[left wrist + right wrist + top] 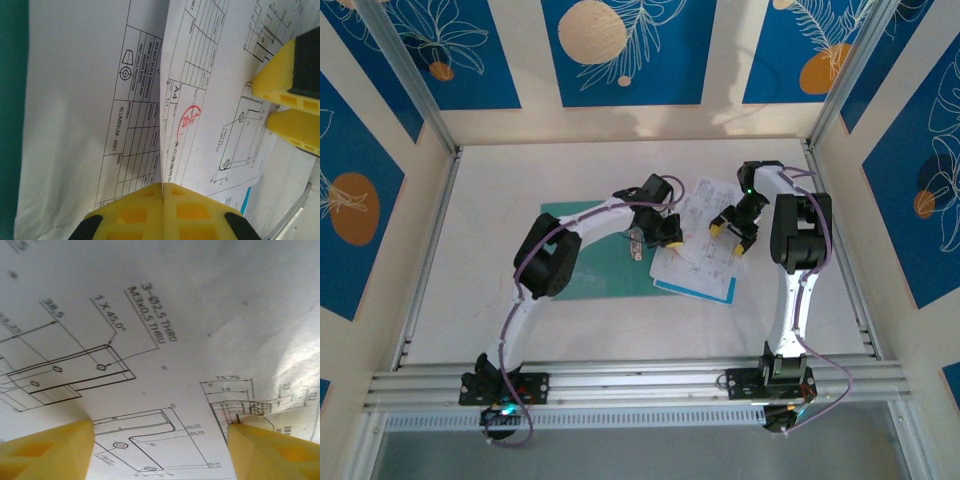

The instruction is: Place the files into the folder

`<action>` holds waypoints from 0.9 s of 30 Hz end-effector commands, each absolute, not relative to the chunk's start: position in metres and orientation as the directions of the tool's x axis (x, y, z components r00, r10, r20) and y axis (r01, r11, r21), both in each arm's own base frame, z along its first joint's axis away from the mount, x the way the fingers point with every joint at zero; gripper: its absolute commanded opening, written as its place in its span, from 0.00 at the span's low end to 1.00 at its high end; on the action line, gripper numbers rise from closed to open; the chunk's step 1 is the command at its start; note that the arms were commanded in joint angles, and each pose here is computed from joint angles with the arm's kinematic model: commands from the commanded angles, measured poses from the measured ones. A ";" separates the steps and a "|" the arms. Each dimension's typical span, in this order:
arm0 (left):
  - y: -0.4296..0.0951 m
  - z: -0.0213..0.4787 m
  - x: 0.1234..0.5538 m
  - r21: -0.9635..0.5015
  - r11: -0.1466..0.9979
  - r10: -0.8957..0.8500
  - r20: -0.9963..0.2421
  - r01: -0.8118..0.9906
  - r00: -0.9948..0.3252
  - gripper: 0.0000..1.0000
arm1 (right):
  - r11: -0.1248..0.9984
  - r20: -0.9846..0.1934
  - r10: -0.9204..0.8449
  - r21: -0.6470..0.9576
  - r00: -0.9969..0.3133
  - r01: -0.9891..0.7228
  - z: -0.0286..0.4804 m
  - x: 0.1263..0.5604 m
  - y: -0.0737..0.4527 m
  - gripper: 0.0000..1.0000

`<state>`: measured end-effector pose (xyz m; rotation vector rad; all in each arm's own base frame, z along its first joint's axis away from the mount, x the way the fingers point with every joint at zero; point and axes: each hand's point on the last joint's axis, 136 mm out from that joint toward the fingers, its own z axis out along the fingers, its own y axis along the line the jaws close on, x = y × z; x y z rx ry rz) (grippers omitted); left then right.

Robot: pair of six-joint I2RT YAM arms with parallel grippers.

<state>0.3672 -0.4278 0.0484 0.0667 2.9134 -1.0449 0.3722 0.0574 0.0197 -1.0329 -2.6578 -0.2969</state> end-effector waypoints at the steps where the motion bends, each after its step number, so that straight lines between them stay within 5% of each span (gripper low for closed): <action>1: -0.438 0.072 0.363 -0.650 0.750 0.063 -0.119 0.125 -0.991 0.00 | 0.739 0.244 0.616 0.151 -0.749 0.657 0.035 0.382 0.058 0.79; 12: -0.449 0.135 0.372 -0.727 0.663 0.017 -0.224 0.179 -0.974 0.00 | 0.683 -0.058 0.710 0.299 -0.702 0.666 0.142 0.403 0.039 0.87; 27: -0.396 0.178 0.384 -0.730 0.668 -0.095 -0.272 0.142 -0.958 0.00 | 0.709 -0.111 0.685 0.327 -0.720 0.625 0.167 0.377 0.044 0.84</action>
